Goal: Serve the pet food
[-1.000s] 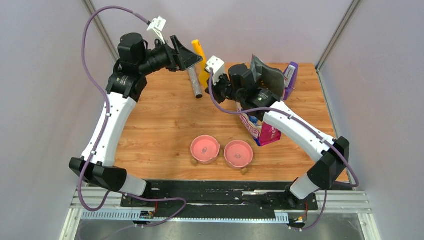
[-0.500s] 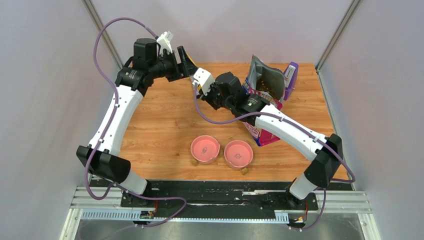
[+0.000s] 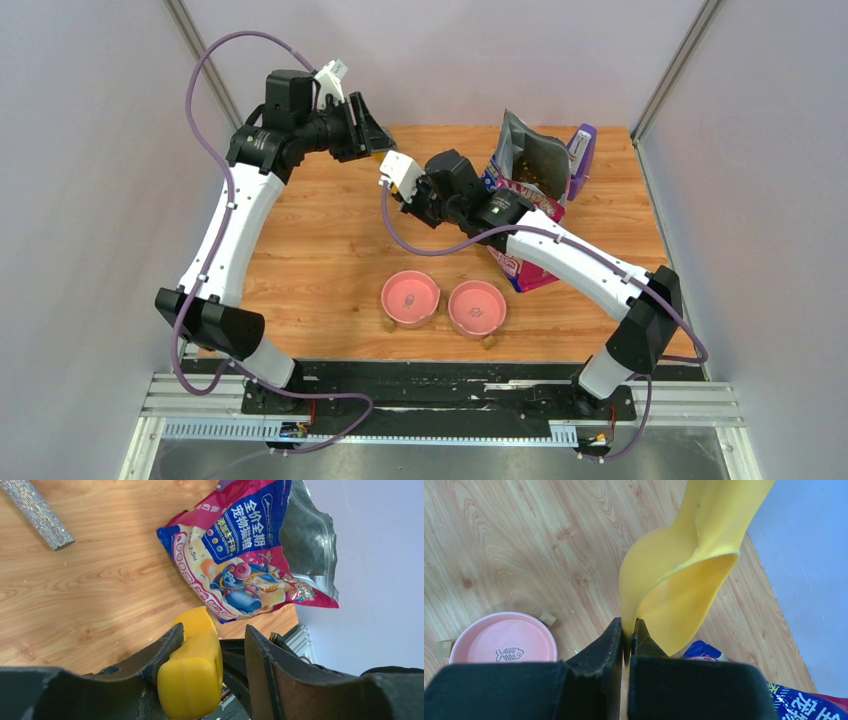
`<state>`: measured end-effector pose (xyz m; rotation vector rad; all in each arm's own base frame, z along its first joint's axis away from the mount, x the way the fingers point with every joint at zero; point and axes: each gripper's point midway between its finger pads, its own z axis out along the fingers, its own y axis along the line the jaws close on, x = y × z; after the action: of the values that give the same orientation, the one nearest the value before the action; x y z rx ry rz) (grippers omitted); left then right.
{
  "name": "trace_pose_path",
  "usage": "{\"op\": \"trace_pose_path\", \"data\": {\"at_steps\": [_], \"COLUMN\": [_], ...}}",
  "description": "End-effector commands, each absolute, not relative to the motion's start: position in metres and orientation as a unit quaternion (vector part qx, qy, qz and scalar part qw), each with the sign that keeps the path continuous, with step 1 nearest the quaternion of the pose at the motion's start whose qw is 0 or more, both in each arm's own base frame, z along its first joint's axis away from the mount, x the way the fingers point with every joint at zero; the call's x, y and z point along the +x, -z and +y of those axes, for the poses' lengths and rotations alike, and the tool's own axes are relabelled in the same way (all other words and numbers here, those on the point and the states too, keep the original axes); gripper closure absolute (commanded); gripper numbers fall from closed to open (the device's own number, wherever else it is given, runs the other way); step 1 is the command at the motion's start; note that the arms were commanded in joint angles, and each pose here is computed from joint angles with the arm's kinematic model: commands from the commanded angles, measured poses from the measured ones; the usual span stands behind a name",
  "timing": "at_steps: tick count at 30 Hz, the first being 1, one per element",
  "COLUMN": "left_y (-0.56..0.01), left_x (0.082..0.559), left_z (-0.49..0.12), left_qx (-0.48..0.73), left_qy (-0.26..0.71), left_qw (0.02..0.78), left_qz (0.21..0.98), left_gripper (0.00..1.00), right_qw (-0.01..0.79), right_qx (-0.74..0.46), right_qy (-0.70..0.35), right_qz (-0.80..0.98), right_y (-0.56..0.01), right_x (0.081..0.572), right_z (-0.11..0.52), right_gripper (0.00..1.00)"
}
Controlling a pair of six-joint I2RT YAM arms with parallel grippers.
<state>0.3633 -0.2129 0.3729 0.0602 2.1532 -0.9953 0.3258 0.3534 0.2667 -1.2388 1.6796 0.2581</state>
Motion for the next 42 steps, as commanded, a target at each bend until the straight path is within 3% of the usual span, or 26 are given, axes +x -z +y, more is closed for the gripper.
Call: {"op": "trace_pose_path", "data": {"at_steps": [1,8,13,17,20,22,24,25,27,31,32,34,36,38,40,41,42], "left_y": [-0.372,-0.360,-0.357,-0.352,-0.349,-0.349,-0.350,-0.350,-0.352,-0.351,-0.352,-0.352,-0.352,-0.351,-0.351,-0.351,-0.352], "left_x": [0.351,0.346,0.343,0.343,0.345,0.347,0.350,0.350,0.351,0.352,0.352,0.351,0.349,0.348,0.348,0.349,0.350], "left_z": [-0.218,-0.216,-0.214,-0.215,-0.215,-0.214,-0.213,-0.213,-0.214,-0.216,-0.216,-0.218,-0.220,-0.221,-0.220,-0.219,-0.218], "left_qx": [0.040,0.043,0.056,0.058,0.051,0.046,0.040,0.040,0.038,0.034,0.034,0.036,0.040,0.041,0.043,0.044,0.043], "left_qy": [0.398,0.392,0.381,0.381,0.380,0.378,0.376,0.377,0.380,0.383,0.385,0.391,0.398,0.400,0.398,0.397,0.394], "left_qw": [0.341,0.323,0.315,0.307,0.304,0.308,0.312,0.311,0.312,0.311,0.312,0.309,0.305,0.302,0.304,0.305,0.310], "left_qz": [0.851,0.860,0.867,0.870,0.872,0.872,0.871,0.871,0.870,0.869,0.868,0.866,0.865,0.864,0.864,0.864,0.864], "left_gripper": [0.46,0.51,0.49,0.64,0.84,0.91,0.83,0.61,0.46,0.43,0.45,0.58,0.73,0.94,1.00,1.00,1.00], "right_qw": [0.506,0.504,0.502,0.501,0.501,0.501,0.501,0.501,0.502,0.502,0.502,0.504,0.504,0.505,0.508,0.510,0.512], "right_qx": [-0.524,-0.526,-0.532,-0.537,-0.538,-0.542,-0.543,-0.545,-0.545,-0.541,-0.540,-0.537,-0.535,-0.529,-0.512,-0.499,-0.488], "right_qy": [-0.110,-0.110,-0.106,-0.102,-0.101,-0.103,-0.105,-0.107,-0.109,-0.111,-0.111,-0.114,-0.114,-0.113,-0.103,-0.098,-0.098], "right_qz": [0.677,0.676,0.674,0.671,0.671,0.667,0.665,0.664,0.663,0.666,0.667,0.667,0.669,0.673,0.685,0.694,0.700], "right_y": [-0.275,-0.274,-0.272,-0.270,-0.271,-0.272,-0.273,-0.274,-0.274,-0.274,-0.275,-0.277,-0.277,-0.277,-0.278,-0.279,-0.281], "right_x": [0.326,0.328,0.326,0.325,0.324,0.322,0.321,0.320,0.318,0.318,0.319,0.318,0.319,0.320,0.325,0.329,0.331], "right_z": [0.361,0.364,0.362,0.360,0.358,0.358,0.357,0.357,0.357,0.357,0.357,0.357,0.357,0.356,0.353,0.349,0.346], "right_gripper": [1.00,1.00,1.00,1.00,1.00,1.00,1.00,1.00,1.00,1.00,1.00,1.00,1.00,1.00,1.00,0.89,0.71]}}
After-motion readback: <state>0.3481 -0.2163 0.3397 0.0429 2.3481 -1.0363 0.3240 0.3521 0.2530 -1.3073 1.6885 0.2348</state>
